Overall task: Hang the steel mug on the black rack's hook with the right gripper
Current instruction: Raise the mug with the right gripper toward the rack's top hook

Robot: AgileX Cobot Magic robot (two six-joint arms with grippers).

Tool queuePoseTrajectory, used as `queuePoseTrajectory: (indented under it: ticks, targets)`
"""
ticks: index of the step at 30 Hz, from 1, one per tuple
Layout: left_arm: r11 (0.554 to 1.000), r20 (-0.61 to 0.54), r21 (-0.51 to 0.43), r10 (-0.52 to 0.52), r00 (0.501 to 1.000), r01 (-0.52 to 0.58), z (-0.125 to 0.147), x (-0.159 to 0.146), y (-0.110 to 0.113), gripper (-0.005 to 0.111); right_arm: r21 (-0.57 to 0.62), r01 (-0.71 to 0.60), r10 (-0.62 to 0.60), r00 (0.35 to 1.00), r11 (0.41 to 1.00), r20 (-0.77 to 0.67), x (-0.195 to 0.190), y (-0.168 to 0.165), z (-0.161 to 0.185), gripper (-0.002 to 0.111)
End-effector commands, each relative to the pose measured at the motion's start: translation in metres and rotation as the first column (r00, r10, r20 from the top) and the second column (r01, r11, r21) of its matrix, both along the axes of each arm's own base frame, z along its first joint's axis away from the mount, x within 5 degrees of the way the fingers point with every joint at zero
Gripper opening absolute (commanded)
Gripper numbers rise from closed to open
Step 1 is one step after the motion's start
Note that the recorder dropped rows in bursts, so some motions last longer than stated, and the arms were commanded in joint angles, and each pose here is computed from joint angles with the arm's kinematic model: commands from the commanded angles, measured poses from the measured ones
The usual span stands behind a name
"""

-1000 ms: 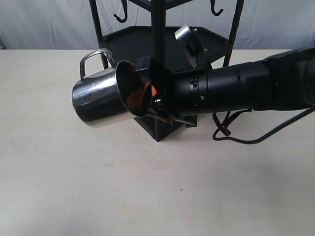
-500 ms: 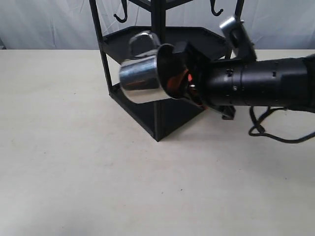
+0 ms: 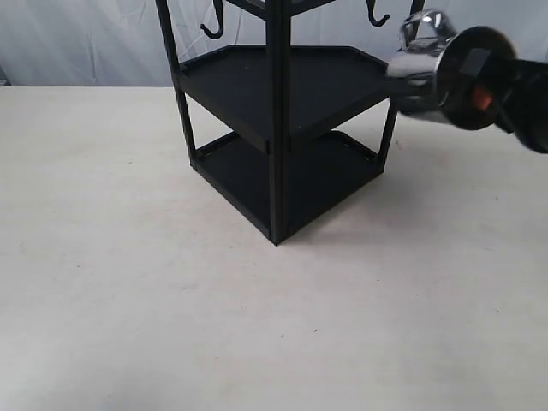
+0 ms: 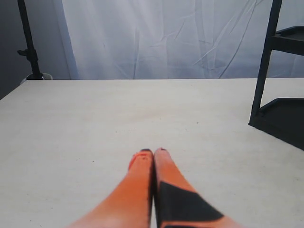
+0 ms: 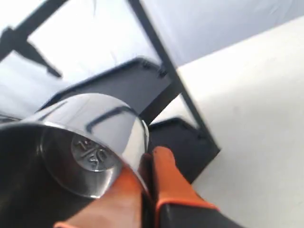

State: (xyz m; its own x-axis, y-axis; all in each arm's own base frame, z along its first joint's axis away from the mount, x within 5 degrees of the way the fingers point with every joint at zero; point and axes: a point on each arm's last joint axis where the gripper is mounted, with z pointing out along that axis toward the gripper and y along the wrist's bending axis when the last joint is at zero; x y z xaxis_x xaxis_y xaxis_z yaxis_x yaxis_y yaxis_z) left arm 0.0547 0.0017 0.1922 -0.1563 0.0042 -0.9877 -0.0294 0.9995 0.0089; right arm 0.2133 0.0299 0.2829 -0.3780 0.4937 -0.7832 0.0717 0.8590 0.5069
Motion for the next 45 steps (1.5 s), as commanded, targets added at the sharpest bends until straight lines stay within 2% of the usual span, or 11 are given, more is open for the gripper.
queuePoseTrajectory:
  ticks: [1,6,8,10,13,16,24,32,38,42,45]
  targets:
    - [1.0,0.004,-0.002,-0.005,1.0,0.005,-0.001,0.001,0.0,0.0,-0.181,0.178,-0.161,0.982,0.967,0.104,-0.009,-0.016,0.007,-0.001]
    - [1.0,0.004,-0.002,-0.005,1.0,0.005,-0.001,0.001,0.0,0.0,-0.28,0.206,-0.129,0.954,0.938,0.269,-0.018,-0.002,-0.001,-0.001]
    - [1.0,0.004,-0.002,-0.005,1.0,0.005,-0.001,0.001,0.0,0.0,-0.299,0.255,-0.122,0.908,0.919,0.4,-0.022,0.001,0.002,-0.001]
    - [1.0,0.004,-0.002,-0.005,1.0,0.005,-0.001,0.001,0.0,0.0,-0.259,0.306,-0.136,0.845,0.916,0.517,-0.027,0.005,0.001,-0.001]
    - [1.0,0.004,-0.002,-0.005,1.0,0.005,-0.001,0.001,0.0,0.0,-0.225,0.268,-0.122,0.853,0.937,0.507,-0.018,0.016,-0.01,-0.001]
    - [1.0,0.004,-0.002,-0.005,1.0,0.005,-0.001,0.001,0.0,0.0,-0.199,0.303,-0.144,0.814,0.932,0.563,-0.003,0.023,-0.022,-0.001]
    - [1.0,0.004,-0.002,-0.005,1.0,0.005,-0.001,0.001,0.0,0.0,-0.176,0.306,-0.176,0.836,0.935,0.52,0.016,0.032,-0.049,-0.001]
    - [1.0,0.004,-0.002,-0.005,1.0,0.005,-0.001,0.001,0.0,0.0,-0.116,0.36,-0.259,0.826,0.926,0.5,0.037,0.037,-0.046,-0.001]
    - [1.0,0.004,-0.002,-0.005,1.0,0.005,-0.001,0.001,0.0,0.0,-0.241,0.344,-0.199,0.857,0.907,0.475,0.053,0.047,-0.04,-0.001]
    - [1.0,0.004,-0.002,-0.005,1.0,0.005,-0.001,0.001,0.0,0.0,-0.223,0.415,-0.295,0.856,0.882,0.425,0.048,0.043,-0.045,-0.001]
    - [1.0,0.004,-0.002,-0.005,1.0,0.005,-0.001,0.001,0.0,0.0,-0.257,0.419,-0.297,0.865,0.871,0.406,0.046,0.047,-0.047,-0.001]
